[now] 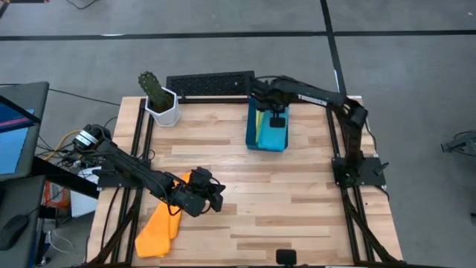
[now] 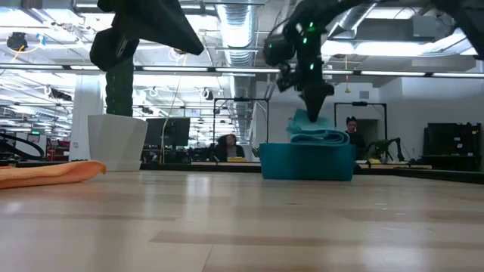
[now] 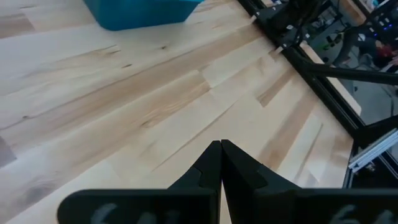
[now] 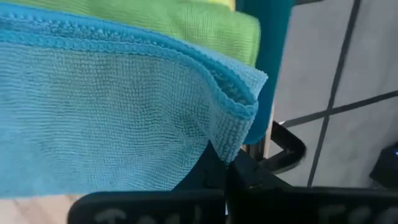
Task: Fold microfiber towels
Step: Put the blue towel into the blue bin
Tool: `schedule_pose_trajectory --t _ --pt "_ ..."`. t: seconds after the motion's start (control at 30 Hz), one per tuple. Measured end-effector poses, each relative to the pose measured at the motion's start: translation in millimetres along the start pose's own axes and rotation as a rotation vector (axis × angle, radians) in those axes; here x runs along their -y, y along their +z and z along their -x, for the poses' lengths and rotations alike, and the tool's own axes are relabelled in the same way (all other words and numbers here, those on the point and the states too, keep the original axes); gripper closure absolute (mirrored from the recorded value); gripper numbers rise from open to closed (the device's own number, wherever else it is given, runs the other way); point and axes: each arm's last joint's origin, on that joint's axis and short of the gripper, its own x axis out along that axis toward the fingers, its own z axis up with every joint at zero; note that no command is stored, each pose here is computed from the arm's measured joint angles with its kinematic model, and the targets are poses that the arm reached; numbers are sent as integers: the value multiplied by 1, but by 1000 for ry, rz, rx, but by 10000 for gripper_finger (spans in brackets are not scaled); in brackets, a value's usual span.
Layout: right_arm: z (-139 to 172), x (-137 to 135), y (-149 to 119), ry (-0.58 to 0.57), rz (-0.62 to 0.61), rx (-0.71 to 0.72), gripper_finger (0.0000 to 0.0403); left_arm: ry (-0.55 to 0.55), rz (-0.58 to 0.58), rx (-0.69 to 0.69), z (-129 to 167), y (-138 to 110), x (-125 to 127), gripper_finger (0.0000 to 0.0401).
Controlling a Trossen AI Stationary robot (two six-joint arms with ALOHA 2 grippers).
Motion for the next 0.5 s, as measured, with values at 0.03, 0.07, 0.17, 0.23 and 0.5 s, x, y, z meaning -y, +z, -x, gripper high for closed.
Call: schedule_pose_trajectory --t 0.03,0.07,0.17,0.23,0.5 --pt "-5 2 1 -1 5 -8 394 3 3 0 0 0 0 401" --pt "-10 4 3 -16 5 -14 393 8 5 0 0 0 -1 401" --pt "-19 9 7 -49 24 -23 388 22 10 6 0 0 -2 401" --pt "-21 11 9 -70 39 -19 382 33 13 17 0 0 -3 401" --pt "-16 16 13 -88 32 69 338 59 2 66 0 1 -5 400"
